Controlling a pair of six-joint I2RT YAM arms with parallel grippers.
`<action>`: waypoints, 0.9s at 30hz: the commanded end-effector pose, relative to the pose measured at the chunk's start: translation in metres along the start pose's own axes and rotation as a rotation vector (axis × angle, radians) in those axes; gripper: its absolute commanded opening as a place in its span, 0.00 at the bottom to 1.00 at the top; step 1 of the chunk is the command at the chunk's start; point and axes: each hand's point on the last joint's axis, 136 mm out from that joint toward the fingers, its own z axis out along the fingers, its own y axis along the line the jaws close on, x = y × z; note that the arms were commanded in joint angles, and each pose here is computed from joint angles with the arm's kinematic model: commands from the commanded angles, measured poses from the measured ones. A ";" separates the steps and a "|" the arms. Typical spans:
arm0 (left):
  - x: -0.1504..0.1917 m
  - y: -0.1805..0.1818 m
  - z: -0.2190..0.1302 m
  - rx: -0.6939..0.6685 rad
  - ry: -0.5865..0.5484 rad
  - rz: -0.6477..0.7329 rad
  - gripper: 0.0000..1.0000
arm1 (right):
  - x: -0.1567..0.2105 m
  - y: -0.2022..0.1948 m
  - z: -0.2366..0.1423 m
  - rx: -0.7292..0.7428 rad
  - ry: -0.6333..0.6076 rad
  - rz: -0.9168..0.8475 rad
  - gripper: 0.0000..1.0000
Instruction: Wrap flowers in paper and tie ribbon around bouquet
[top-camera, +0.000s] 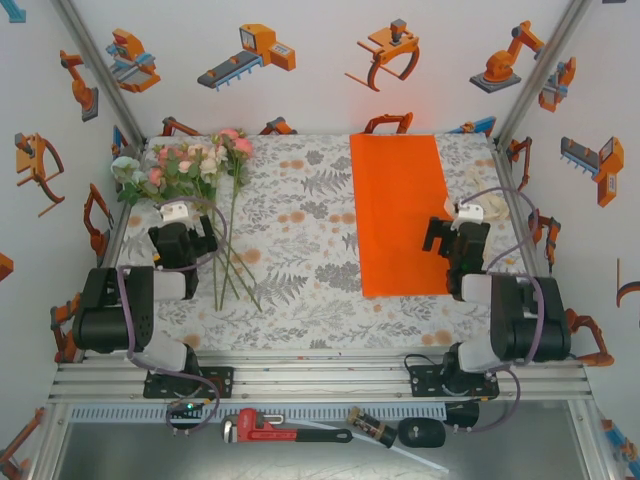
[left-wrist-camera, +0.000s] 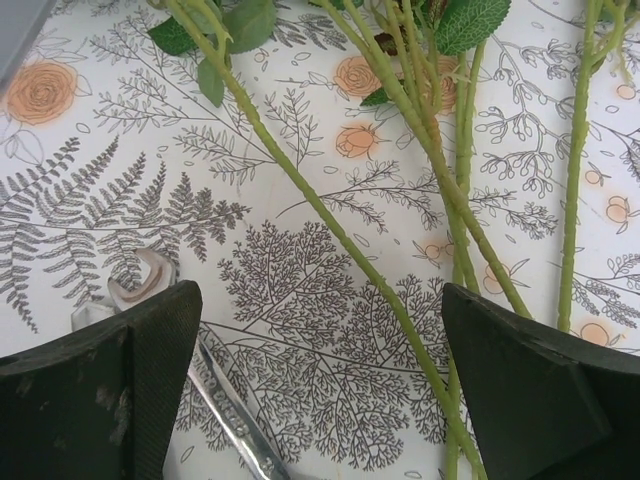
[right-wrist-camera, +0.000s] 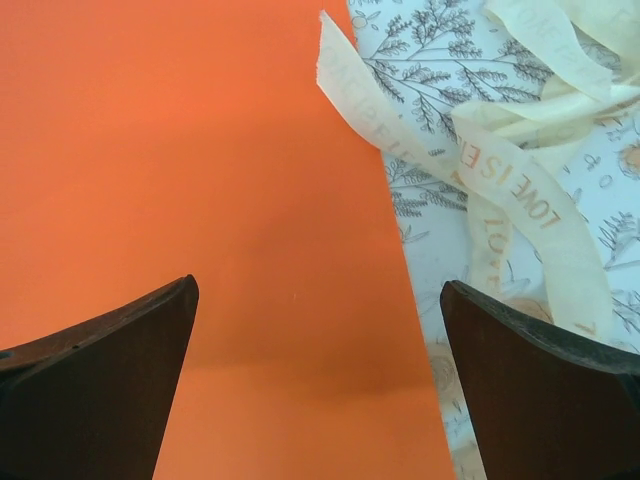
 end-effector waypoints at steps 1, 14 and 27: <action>-0.036 0.006 -0.026 -0.063 -0.058 -0.010 0.97 | -0.024 0.001 -0.022 0.024 0.090 0.197 0.99; -0.105 -0.189 -0.086 0.471 0.324 -0.268 0.95 | 0.014 0.019 -0.018 0.001 0.514 0.388 0.99; 0.005 -0.393 -0.116 0.791 0.620 0.007 0.81 | 0.071 -0.064 -0.031 0.218 0.575 0.572 0.99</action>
